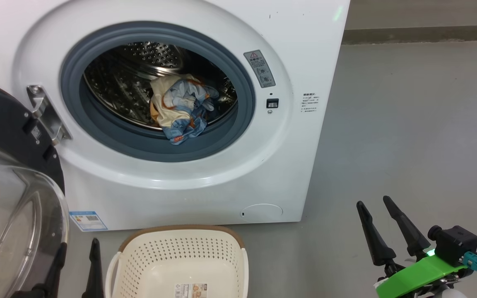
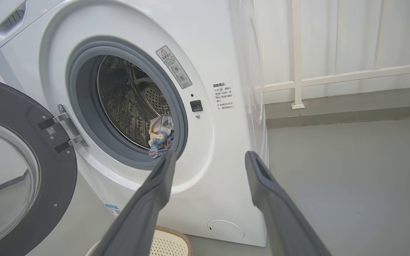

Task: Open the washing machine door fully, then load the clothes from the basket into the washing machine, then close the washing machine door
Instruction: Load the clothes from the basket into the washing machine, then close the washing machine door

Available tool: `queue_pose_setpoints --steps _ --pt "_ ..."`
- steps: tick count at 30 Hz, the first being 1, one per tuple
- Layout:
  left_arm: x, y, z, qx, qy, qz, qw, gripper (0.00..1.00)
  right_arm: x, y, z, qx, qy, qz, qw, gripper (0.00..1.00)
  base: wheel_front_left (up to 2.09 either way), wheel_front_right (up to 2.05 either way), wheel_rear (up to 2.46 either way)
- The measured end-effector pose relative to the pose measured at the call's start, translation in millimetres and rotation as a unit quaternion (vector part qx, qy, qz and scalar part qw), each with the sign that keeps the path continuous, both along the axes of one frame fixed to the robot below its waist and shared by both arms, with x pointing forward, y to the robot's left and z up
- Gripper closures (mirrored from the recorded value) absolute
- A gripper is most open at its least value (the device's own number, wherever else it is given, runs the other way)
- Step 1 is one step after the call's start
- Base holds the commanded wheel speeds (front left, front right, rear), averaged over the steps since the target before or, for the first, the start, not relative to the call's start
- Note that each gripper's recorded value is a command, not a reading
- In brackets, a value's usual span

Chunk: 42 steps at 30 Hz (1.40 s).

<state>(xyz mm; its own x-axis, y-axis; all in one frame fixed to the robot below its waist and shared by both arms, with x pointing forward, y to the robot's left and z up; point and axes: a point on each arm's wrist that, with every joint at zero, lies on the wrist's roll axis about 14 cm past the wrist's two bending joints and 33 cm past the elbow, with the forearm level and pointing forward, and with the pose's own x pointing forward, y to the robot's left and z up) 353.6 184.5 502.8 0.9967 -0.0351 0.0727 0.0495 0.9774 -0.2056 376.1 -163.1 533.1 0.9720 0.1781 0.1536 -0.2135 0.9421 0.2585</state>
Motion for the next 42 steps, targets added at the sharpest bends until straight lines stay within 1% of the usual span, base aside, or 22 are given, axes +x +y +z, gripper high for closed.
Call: queue_pose_setpoints --steps 42 --pt "-2.4 3.9 -2.0 0.004 0.001 0.002 1.000 0.00 -0.8 0.6 -0.2 -0.005 0.000 0.004 1.000 0.00 0.00 0.00 0.00"
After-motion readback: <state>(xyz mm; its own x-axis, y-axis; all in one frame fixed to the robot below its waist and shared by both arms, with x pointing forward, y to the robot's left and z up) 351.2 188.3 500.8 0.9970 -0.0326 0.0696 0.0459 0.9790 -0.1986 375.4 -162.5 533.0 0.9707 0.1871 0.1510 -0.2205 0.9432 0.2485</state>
